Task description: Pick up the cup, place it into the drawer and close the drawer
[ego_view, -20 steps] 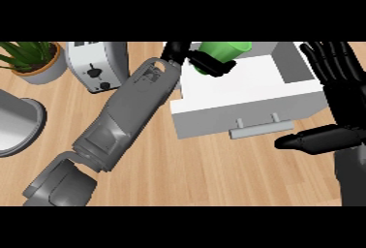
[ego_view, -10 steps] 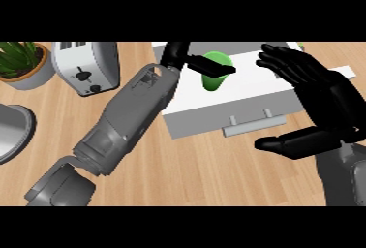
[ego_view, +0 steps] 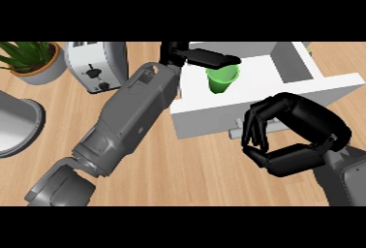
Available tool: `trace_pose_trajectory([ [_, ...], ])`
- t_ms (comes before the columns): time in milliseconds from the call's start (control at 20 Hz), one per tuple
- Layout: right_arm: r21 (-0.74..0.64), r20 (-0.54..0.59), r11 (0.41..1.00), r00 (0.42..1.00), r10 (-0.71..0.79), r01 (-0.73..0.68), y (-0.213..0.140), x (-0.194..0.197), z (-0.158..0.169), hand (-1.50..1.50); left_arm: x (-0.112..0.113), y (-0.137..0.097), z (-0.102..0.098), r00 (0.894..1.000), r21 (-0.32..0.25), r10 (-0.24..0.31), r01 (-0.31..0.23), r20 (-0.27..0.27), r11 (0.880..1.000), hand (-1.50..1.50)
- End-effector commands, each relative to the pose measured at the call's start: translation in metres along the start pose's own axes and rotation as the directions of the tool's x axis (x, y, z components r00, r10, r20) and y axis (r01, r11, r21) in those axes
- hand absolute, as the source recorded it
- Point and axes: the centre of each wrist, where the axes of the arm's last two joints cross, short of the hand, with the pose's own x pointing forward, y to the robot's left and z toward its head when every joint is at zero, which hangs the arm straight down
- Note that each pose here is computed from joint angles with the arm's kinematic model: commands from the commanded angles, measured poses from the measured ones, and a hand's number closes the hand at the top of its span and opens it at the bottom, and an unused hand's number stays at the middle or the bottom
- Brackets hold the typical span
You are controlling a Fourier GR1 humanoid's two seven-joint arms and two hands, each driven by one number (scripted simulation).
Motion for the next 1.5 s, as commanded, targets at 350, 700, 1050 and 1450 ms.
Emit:
trace_pose_trajectory([
  [350,0.074,-0.332,0.934,0.874,0.355,-0.351,0.027,-0.029,0.016,-1.5,-0.009,0.007,0.004,0.998,0.084,0.056,-0.057,0.014,0.995,-1.5],
  [700,0.138,-0.484,0.92,0.786,0.386,-0.367,0.031,-0.113,0.016,-1.5,-0.025,0.02,0.021,0.991,0.081,0.13,-0.132,0.029,0.988,-1.5],
  [1050,0.169,-0.556,0.905,0.721,0.414,-0.389,0.019,-0.167,-0.008,1.5,-0.03,0.071,0.033,0.989,0.096,0.128,-0.135,0.075,0.986,-1.5],
  [1450,-0.059,-0.503,0.889,0.783,0.366,-0.454,-0.04,-0.174,-0.004,1.5,-0.035,0.1,0.052,0.988,0.082,0.152,-0.154,0.029,0.985,-1.5],
])
